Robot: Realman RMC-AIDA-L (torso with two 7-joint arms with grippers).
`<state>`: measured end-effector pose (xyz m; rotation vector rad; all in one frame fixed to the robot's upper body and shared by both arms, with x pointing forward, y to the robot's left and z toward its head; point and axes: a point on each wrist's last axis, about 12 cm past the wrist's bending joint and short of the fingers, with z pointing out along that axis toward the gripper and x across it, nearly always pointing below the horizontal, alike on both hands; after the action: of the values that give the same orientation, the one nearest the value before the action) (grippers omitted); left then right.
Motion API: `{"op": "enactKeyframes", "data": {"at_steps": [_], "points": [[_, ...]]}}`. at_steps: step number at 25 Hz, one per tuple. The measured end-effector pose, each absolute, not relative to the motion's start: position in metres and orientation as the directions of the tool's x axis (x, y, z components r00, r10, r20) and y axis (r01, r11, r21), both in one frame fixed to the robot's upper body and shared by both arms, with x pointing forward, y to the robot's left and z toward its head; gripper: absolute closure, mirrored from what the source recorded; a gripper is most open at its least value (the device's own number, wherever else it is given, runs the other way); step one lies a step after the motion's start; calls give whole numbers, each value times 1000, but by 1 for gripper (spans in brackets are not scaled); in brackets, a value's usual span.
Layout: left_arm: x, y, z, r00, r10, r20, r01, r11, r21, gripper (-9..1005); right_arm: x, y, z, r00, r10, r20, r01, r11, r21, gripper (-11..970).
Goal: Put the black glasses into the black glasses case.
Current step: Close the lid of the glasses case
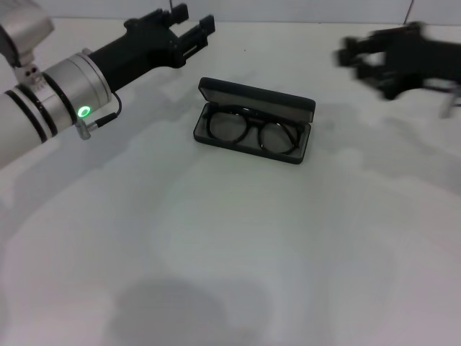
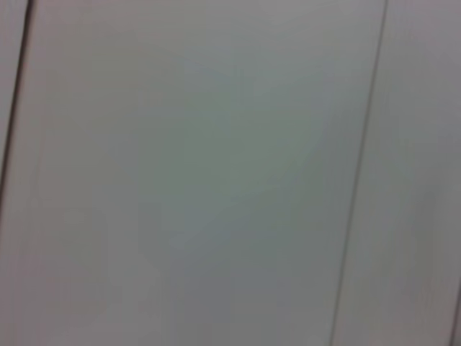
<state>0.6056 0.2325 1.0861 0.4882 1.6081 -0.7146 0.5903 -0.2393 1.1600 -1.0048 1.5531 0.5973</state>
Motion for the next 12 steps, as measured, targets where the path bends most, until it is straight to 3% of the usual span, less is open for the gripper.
{"op": "enactKeyframes", "data": {"at_steps": [5,12], "points": [[620,223,1079,-226,13,-974,634,761,-137,422,578,-307,1150,-132,-87,-987,-850,523,68,715],[638,192,1076,-288,202,-936,663,748,-42,422,562,-322,1127,-236,-48,-970,-849,495,182,709]]}}
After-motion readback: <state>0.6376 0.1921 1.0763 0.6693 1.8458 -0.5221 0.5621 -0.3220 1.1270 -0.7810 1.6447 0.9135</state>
